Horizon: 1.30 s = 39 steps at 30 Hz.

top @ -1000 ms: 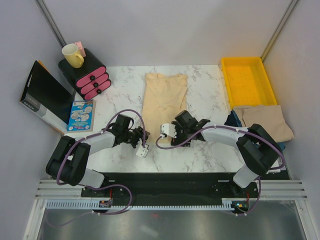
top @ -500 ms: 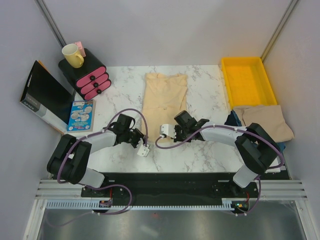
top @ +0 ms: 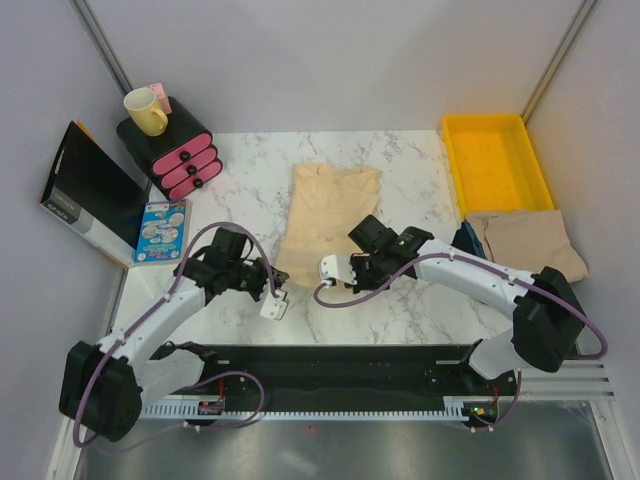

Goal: Fold and stack the t-shirts
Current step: Grab one side of the 2/3 rectangular tshirt with both arms, then fold the long partially folded tshirt into a neat square

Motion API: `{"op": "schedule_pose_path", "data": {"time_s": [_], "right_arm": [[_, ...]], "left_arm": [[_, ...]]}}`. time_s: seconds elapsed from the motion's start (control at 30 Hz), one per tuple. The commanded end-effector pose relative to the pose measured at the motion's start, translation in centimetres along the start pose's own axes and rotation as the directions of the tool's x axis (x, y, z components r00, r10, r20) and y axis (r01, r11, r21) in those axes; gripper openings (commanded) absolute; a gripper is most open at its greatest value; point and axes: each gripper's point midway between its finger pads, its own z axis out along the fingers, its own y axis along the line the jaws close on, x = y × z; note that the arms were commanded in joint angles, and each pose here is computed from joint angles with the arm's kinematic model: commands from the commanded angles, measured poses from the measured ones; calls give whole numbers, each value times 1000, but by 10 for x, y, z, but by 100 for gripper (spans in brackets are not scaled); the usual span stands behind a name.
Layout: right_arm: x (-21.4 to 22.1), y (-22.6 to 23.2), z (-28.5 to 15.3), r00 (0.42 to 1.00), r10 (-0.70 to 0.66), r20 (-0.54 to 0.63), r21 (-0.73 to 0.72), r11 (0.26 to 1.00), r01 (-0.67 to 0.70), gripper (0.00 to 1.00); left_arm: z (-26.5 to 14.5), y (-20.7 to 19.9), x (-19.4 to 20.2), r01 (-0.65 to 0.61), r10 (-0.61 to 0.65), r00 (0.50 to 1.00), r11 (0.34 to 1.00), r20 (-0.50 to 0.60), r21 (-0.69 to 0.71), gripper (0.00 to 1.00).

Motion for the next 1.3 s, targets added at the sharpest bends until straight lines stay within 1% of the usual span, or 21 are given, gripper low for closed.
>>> {"op": "schedule_pose_path", "data": {"time_s": [0.0,0.07,0.13,0.17,0.23,0.27,0.4,0.47,0.53,0.6,0.63,0.67,0.7,0.73,0.77,0.87,0.9,0.97,1.1,1.13,1.27], "right_arm": [[4,48,-31,998,-46,-31,-151,988,41,0],[0,63,-44,998,-66,-13,-184,981,63,0],[-5,79,-55,995,-96,-4,-223,970,93,0],[-8,83,-62,995,-99,9,-219,971,99,0],[-15,93,-72,993,-111,28,-237,965,114,0],[-19,96,-76,993,-111,47,-240,963,119,0],[-28,99,-88,990,-125,63,-238,962,136,0],[-30,97,-90,989,-139,60,-230,962,149,0],[-30,89,-91,985,-164,47,-201,965,170,0],[-26,78,-86,983,-183,6,-160,970,182,0],[-24,72,-84,980,-199,-9,-136,971,196,0],[-23,66,-82,978,-206,-24,-115,973,202,0],[-24,58,-79,976,-214,-29,-82,974,212,0],[-20,48,-79,969,-237,-70,-43,971,234,0],[-19,42,-79,966,-245,-84,-17,969,245,0],[-20,13,-82,953,-271,-135,106,952,286,0],[-25,1,-82,953,-275,-131,157,943,294,0],[-24,-15,-85,948,-277,-154,210,929,305,0],[-34,-49,-92,953,-261,-152,325,898,297,0],[-31,-56,-92,955,-252,-155,337,895,291,0],[-28,-82,-92,953,-245,-175,408,863,297,0]], "left_arm": [[-25,-31,-45,81,-88,992,994,95,71,2],[-37,-31,-64,45,-50,990,998,131,40,2],[-46,-37,-78,48,-54,985,998,162,45,2],[-51,-36,-85,22,-26,985,999,172,25,2],[-60,-42,-98,15,-22,980,999,200,36,2],[-64,-42,-104,-8,2,978,1000,210,25,2],[-75,-42,-126,-38,31,961,999,276,20,2],[-79,-33,-131,-88,87,953,996,289,-11,2],[-79,-20,-127,-115,120,954,993,274,-34,2],[-80,7,-123,-130,150,957,987,247,-95,2],[-75,14,-114,-121,138,964,989,229,-87,2],[-74,28,-109,-139,161,964,984,211,-112,2],[-76,40,-107,-148,172,965,980,197,-130,2],[-70,46,-99,-130,151,971,985,188,-117,2],[-70,54,-96,-117,139,974,985,181,-127,2],[-68,77,-88,-125,150,977,979,154,-161,2],[-67,84,-85,-141,167,975,974,144,-179,2],[-64,87,-81,-135,161,977,974,138,-180,2],[-60,89,-77,-139,166,977,972,136,-189,2],[-59,93,-75,-150,177,976,968,125,-201,2],[-54,98,-62,-128,150,985,968,89,-217,2]]}}
